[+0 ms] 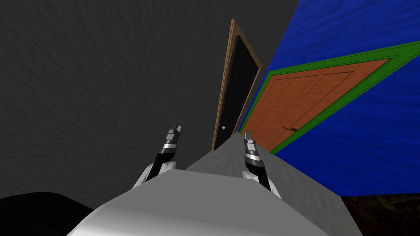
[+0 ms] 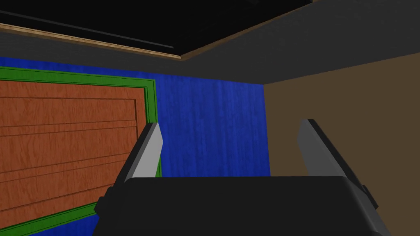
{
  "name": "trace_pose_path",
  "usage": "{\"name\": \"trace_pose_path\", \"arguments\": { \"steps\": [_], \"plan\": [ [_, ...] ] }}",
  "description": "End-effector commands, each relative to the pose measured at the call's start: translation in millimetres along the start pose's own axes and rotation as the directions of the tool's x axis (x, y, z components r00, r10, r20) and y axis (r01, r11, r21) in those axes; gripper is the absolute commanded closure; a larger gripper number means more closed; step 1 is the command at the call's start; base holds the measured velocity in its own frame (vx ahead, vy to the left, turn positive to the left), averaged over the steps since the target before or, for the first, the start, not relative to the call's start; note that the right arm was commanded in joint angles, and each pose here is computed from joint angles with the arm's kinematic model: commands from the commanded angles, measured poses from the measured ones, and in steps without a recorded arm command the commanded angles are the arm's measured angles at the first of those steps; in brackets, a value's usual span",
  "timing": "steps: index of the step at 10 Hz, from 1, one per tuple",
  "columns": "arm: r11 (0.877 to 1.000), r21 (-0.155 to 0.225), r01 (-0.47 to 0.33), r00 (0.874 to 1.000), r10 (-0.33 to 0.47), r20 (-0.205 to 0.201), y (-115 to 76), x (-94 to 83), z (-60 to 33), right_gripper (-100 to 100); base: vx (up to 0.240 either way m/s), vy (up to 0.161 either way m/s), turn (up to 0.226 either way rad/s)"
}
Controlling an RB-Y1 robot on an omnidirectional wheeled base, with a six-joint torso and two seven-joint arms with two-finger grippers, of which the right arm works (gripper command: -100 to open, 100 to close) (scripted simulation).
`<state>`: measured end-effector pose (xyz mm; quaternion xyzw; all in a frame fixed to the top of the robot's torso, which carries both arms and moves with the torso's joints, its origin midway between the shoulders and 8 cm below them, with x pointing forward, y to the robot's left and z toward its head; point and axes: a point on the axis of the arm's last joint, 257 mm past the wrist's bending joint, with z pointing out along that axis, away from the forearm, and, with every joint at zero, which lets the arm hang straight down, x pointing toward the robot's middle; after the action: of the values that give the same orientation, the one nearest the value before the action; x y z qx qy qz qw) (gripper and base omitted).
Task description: Pull the door open
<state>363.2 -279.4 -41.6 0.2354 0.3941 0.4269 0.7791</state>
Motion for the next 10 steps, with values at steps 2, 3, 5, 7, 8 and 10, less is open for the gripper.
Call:
{"name": "trace_pose_path", "arguments": {
  "steps": [2,3,5,7,8,10],
  "plan": [
    [0.997,0.018,0.08,0.996,-0.079,-0.033,-15.9,11.3,-10.7,-100,0.101,-0.031,0.11],
    [0.994,0.023,0.109,0.993,-0.108,-0.047,-21.7,15.3,-15.4,-100,0.108,-0.042,0.092],
    [0.985,0.033,0.168,0.983,-0.165,-0.076,-33.2,23.4,-25.4,-100,0.085,-0.047,0.105],
    [0.973,0.04,0.227,0.969,-0.222,-0.107,-44.9,31.9,-36.6,-100,0.093,-0.04,0.104],
    [0.966,0.042,0.256,0.961,-0.249,-0.124,-50.6,36.1,-42.4,-100,0.097,-0.047,0.099],
    [0.949,0.044,0.312,0.94,-0.302,-0.157,-61.8,44.5,-54.7,-100,0.098,-0.057,0.098]
  ]
}}
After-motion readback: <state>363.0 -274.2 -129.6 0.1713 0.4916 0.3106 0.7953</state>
